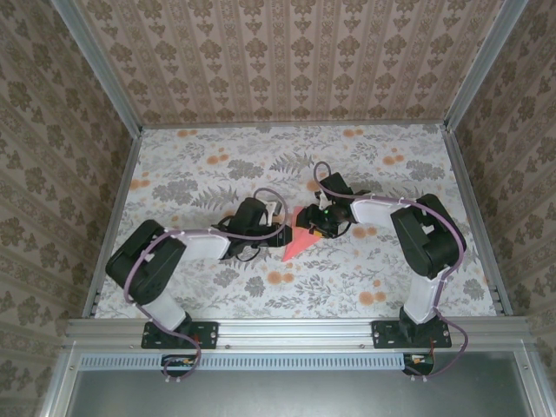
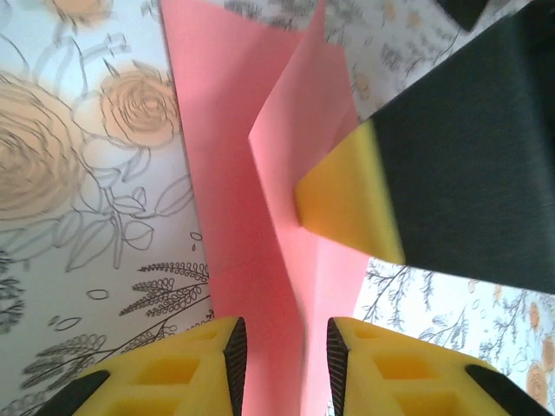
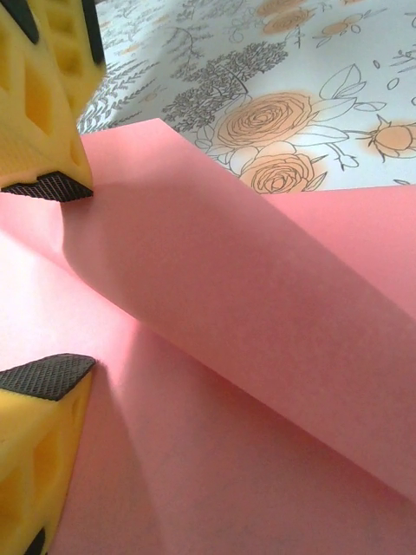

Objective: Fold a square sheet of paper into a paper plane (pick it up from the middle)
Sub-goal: Fourth fold the wing at the center of the table.

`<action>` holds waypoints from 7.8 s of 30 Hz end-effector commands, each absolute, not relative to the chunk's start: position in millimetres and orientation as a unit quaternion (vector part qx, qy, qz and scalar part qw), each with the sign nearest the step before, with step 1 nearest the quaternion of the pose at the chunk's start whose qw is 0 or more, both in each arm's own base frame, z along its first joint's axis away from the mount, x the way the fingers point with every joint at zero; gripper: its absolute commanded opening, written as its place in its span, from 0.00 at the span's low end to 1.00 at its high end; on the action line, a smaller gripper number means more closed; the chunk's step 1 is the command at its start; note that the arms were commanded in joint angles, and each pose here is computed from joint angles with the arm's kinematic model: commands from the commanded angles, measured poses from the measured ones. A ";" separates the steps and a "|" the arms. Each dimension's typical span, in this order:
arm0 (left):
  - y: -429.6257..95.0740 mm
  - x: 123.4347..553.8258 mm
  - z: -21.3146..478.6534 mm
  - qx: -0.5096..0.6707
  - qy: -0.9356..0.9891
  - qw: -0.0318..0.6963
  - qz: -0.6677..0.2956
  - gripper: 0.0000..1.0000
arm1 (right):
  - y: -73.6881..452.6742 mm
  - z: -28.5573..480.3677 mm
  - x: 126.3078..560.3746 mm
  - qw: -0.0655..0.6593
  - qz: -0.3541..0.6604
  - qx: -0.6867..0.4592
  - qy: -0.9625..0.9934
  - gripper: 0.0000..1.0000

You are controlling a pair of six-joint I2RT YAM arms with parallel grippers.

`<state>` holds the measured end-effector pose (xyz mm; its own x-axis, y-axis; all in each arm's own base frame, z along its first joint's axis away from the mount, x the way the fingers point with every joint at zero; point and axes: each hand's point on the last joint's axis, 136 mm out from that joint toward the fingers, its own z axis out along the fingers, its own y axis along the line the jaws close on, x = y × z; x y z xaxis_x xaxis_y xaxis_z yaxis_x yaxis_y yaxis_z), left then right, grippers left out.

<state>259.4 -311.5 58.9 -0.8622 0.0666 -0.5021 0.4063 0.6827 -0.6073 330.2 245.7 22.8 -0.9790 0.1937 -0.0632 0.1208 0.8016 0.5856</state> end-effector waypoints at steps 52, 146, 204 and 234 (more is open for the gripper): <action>-315.5 250.2 36.8 0.121 0.906 0.190 -0.358 0.12 | 209.9 -33.4 297.4 0.013 0.173 0.080 0.982 0.55; -319.9 261.8 19.4 0.105 0.913 0.167 -0.356 0.03 | 166.9 -80.7 262.2 -0.060 0.020 0.124 0.990 0.46; -319.0 242.0 12.5 0.188 0.910 0.134 -0.346 0.00 | 264.2 35.7 347.0 0.071 0.323 0.065 0.941 0.20; -326.2 250.1 53.9 0.182 0.889 0.172 -0.383 0.09 | 236.2 4.3 332.3 0.052 0.249 0.099 0.962 0.15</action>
